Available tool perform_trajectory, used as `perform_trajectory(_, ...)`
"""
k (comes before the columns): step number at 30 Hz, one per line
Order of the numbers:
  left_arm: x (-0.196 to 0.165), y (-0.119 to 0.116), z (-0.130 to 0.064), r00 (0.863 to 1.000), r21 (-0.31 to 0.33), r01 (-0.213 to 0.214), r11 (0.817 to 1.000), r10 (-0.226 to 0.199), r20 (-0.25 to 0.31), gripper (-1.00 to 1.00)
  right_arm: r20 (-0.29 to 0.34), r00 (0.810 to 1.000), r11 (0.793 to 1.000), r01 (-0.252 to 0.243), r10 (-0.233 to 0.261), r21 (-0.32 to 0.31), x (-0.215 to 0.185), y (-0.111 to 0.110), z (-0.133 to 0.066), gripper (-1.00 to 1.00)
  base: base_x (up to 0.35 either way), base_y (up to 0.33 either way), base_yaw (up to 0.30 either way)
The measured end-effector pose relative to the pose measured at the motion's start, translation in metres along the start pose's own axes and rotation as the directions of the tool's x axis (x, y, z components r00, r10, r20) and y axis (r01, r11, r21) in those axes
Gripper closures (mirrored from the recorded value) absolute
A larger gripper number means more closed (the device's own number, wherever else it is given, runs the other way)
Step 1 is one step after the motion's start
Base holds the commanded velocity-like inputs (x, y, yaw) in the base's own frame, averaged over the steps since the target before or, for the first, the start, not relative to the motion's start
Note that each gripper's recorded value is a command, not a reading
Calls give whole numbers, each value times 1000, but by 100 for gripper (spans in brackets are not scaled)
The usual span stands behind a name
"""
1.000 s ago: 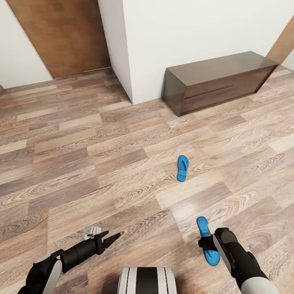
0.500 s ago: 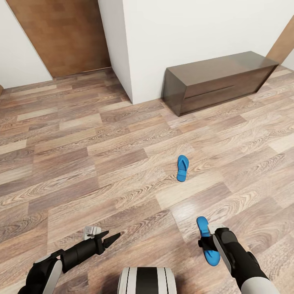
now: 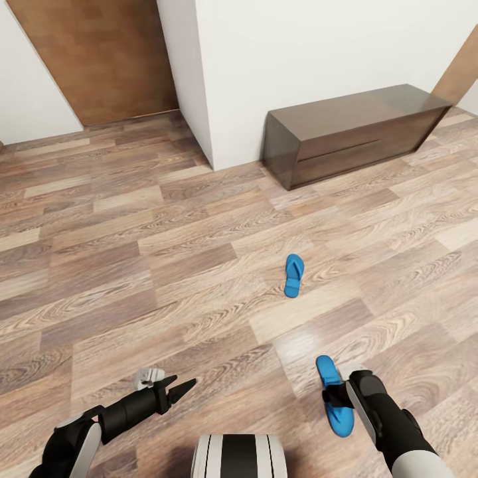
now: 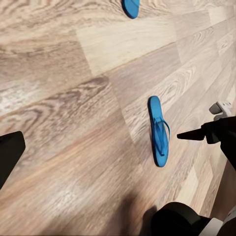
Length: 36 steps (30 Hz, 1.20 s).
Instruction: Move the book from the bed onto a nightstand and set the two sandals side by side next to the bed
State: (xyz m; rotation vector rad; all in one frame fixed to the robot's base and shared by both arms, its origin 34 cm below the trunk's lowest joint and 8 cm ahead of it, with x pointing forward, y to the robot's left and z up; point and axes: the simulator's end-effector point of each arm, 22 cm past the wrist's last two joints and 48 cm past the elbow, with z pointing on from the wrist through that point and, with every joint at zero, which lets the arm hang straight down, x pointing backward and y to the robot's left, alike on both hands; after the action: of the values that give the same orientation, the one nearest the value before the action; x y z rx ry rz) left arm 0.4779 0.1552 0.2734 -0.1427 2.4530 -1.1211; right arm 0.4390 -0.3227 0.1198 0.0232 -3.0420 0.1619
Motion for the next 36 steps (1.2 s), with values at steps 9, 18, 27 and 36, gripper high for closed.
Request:
perform_trajectory(9,0,0,0,1000,-1,0,1000,0,0,-100,0,1000,1000,0,0,0,0,0,0,-100,11,-16,0)
perform_trajectory(18,0,0,0,1000,0,0,1000,0,0,-100,0,1000,1000,0,0,0,0,0,0,-100,0,-1,0)
perform_trajectory(27,6,5,3,1000,-4,11,1000,-11,-11,-100,-16,1000,1000,2,-2,0,6,1,7,-100,0,0,0)
perform_trajectory(36,14,12,6,999,-11,28,1000,-28,-27,-100,-40,999,1000,4,-4,0,14,2,17,-100,0,0,0)
